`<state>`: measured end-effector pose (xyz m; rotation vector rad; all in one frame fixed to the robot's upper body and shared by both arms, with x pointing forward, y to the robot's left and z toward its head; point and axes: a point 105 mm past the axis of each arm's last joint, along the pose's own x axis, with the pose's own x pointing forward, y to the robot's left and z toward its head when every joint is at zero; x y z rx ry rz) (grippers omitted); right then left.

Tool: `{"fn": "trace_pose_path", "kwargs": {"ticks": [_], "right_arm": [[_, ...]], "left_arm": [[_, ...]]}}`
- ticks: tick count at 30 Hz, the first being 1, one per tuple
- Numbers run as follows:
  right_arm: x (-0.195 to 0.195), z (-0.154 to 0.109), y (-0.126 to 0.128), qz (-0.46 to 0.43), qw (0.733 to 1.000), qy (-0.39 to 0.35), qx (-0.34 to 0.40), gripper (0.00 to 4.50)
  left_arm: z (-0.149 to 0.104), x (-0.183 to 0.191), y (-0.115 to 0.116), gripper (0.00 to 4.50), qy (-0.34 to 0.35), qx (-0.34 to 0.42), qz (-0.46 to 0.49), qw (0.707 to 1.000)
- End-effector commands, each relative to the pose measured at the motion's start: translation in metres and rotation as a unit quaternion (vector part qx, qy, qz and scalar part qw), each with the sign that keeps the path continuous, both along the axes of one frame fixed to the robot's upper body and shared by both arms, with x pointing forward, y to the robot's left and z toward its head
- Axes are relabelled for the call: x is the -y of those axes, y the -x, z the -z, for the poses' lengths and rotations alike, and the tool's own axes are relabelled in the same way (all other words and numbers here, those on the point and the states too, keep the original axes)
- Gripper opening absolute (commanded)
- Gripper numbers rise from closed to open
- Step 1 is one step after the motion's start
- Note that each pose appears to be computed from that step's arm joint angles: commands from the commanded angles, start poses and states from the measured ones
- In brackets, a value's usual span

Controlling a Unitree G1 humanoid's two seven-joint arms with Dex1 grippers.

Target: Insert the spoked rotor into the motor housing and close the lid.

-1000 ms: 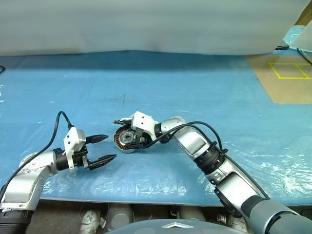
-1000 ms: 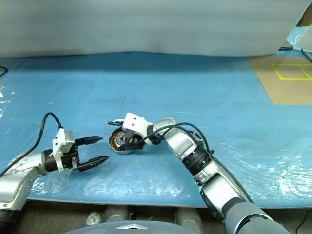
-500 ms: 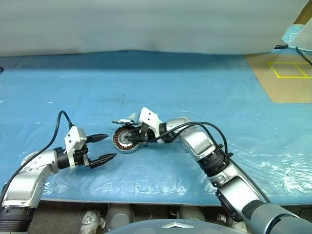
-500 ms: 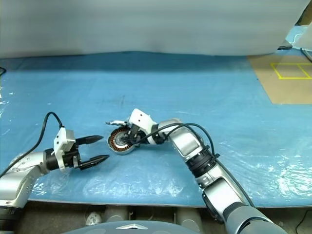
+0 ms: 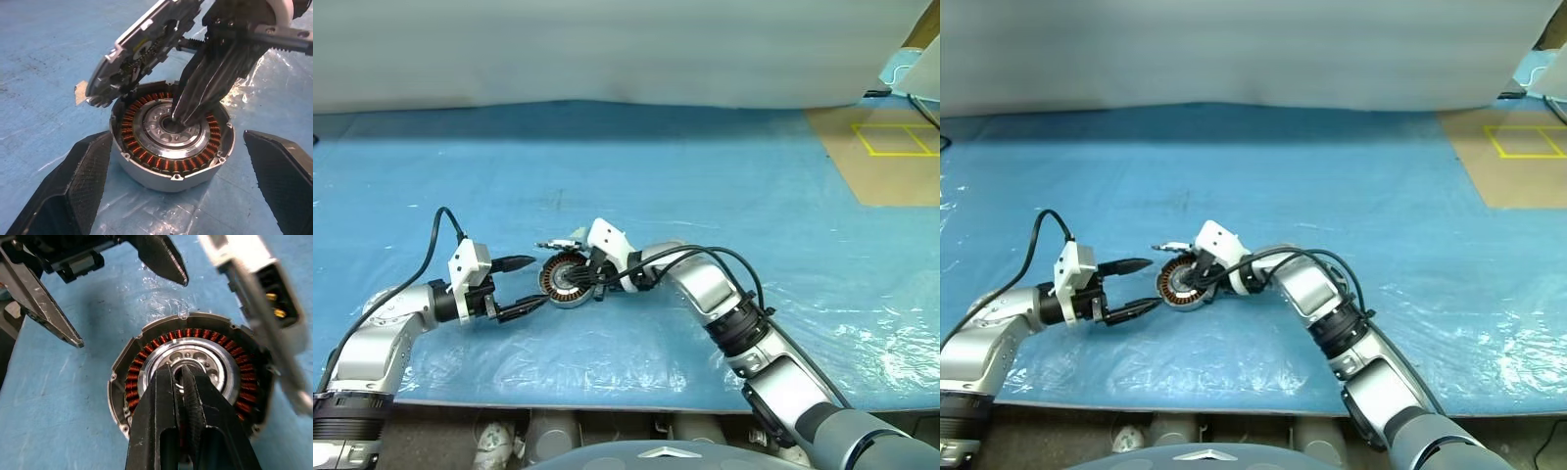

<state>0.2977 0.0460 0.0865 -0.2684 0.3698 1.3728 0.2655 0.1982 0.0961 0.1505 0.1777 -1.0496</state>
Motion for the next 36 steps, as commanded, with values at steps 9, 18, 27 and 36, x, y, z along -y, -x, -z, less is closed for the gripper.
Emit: {"fn": "trace_pose_path", "kwargs": {"ticks": [9,18,27,36], "right_arm": [[0.001,0.004,-0.006,-0.029,0.997,0.052,0.049,0.28],[0.018,0.008,-0.013,-0.018,0.995,0.076,0.064,0.28],[0.076,-0.041,0.005,-0.001,0.998,-0.061,-0.017,0.28],[0.174,-0.068,0.003,0.133,0.990,-0.007,0.052,0.28]], "left_arm": [[-0.004,0.002,0.001,4.50,0.001,0.021,-0.001,1.000],[-0.004,0.006,0.001,4.50,0.008,0.022,0.004,1.000],[-0.010,0.013,0.006,4.50,0.020,0.012,0.031,0.999],[-0.026,0.050,0.013,4.50,0.064,0.024,0.088,0.994]]}}
